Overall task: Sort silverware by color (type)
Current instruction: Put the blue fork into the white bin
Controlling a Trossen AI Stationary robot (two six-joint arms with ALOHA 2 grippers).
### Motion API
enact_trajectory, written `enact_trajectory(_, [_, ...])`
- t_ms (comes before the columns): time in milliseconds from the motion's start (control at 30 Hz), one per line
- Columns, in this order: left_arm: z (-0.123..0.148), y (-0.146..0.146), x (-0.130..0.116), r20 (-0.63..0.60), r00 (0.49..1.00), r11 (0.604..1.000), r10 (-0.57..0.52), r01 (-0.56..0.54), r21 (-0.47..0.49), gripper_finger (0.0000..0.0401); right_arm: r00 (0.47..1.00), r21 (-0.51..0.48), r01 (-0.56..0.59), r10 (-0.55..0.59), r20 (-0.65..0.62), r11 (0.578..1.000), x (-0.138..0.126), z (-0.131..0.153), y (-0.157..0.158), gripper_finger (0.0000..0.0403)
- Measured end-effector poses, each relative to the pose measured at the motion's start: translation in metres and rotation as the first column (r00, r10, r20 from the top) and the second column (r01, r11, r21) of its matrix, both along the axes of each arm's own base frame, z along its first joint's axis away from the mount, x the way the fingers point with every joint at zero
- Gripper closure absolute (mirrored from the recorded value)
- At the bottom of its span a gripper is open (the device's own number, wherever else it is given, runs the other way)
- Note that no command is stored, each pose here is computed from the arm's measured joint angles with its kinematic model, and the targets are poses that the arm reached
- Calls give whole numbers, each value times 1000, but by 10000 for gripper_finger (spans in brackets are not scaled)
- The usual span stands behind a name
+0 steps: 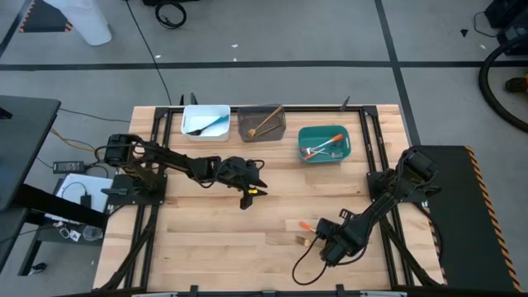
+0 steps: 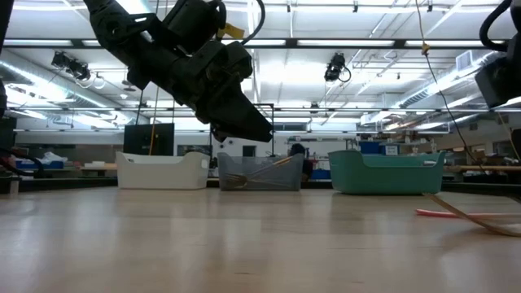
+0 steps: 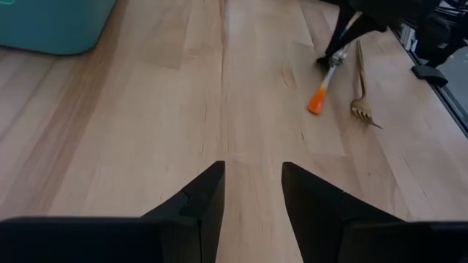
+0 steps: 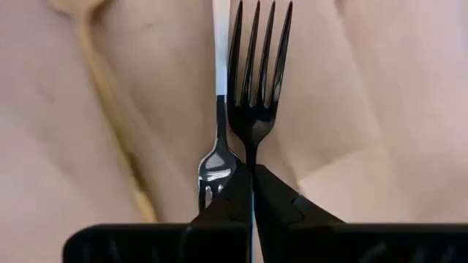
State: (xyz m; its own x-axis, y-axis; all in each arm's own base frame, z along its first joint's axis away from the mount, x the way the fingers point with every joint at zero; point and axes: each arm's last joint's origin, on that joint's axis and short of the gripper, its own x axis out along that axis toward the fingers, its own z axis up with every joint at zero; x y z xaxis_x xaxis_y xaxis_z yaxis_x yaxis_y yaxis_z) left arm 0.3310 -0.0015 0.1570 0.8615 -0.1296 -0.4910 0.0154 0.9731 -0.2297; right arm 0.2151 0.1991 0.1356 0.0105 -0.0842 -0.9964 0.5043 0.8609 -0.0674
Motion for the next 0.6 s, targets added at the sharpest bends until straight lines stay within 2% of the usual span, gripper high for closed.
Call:
enact_trajectory(233, [0,0,0,1,1000,1000,-1,1,2,257,999,-51,0,-2,-33,999,-2,6,-11,394])
enact_trajectory(400, [2,1,0,15,999,998,-32,31,59,257,998,-64,-33,29,-58,997,1,9,-19,393])
enact_trajectory(600, [23,2,-8,46,998,993,-53,48,110,257,997,-86,-68,64,-38,994,4,20,-30,393])
